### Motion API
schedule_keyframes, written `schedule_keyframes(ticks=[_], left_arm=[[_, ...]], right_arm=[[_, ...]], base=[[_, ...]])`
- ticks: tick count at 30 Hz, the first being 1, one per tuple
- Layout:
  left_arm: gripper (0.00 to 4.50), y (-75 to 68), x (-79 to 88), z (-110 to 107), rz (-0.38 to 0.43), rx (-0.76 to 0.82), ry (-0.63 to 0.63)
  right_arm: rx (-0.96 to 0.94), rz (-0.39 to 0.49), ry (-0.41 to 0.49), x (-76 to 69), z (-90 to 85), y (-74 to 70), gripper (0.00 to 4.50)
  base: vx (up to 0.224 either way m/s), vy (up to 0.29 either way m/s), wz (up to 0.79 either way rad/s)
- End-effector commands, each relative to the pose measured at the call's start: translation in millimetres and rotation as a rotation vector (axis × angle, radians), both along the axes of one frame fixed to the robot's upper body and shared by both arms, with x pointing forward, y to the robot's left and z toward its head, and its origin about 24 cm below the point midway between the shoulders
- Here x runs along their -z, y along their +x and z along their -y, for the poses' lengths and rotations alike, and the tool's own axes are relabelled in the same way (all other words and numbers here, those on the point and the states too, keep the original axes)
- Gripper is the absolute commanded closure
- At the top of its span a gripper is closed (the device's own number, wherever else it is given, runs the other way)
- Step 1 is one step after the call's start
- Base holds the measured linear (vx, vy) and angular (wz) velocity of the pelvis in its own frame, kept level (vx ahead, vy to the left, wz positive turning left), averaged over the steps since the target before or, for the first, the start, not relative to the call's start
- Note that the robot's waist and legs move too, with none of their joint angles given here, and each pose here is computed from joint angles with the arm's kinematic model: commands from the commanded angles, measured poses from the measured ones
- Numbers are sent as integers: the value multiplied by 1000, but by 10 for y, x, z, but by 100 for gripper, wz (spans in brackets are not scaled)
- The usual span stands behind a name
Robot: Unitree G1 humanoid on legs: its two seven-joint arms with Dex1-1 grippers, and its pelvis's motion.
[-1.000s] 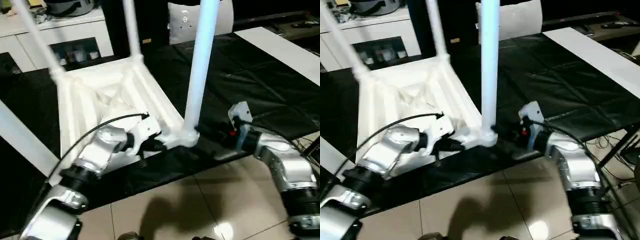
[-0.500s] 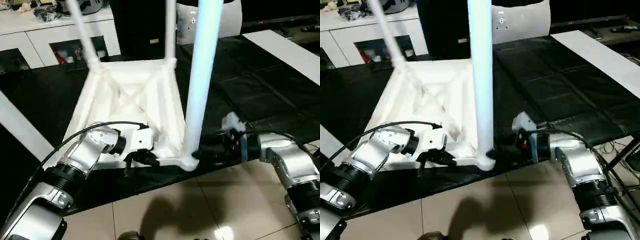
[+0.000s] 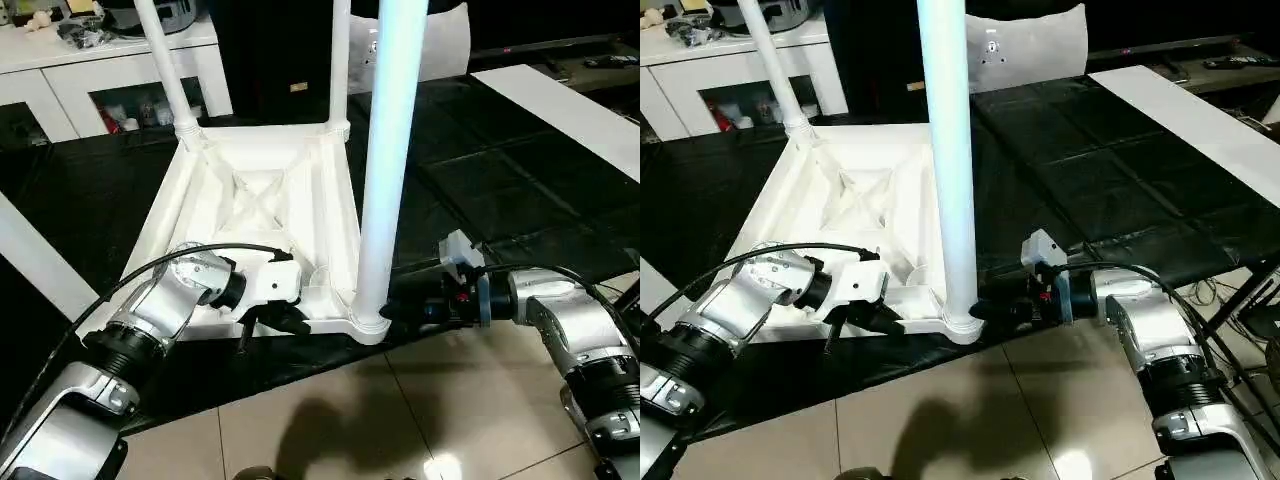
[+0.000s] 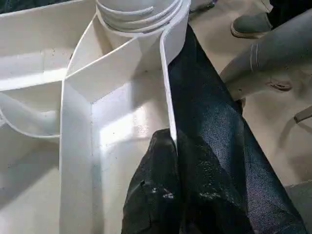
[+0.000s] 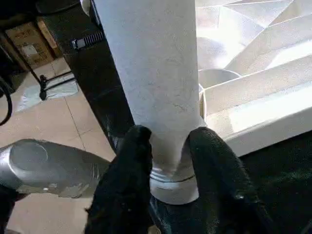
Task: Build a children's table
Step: Rotate leg to tighten
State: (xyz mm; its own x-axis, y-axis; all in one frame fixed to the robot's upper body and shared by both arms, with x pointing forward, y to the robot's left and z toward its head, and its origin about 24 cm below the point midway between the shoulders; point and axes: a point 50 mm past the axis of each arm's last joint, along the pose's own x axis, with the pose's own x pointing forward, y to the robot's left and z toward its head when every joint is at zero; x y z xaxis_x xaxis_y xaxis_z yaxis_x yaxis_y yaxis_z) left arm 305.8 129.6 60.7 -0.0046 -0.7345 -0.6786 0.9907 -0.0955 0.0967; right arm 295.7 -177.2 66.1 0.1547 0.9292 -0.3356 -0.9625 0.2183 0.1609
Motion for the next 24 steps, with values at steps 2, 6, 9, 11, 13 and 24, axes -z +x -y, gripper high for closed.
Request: schedule_keyframes(ticks=[2,6,9,11,13,24], left_arm=[[450,-111,60,170,-30,152,29],[450,-113,64,167,-31,152,31],[450,-113,66,165,-32,151,31],[450,-113,67,165,-31,151,31],[450,-115,69,164,-31,150,32],[450,-129,89,148,-38,148,39]], right_arm=[[11,14,56,-137,-100,100,293],[6,17,62,-141,-105,107,255],[2,28,62,-141,-124,119,244],[0,46,45,-135,-144,130,211],[-16,41,28,-116,-162,117,211],[-62,53,54,-137,-192,81,211]], base=[[0,0,0],[0,0,0],[0,0,0],[0,0,0],[0,0,0],[0,0,0]])
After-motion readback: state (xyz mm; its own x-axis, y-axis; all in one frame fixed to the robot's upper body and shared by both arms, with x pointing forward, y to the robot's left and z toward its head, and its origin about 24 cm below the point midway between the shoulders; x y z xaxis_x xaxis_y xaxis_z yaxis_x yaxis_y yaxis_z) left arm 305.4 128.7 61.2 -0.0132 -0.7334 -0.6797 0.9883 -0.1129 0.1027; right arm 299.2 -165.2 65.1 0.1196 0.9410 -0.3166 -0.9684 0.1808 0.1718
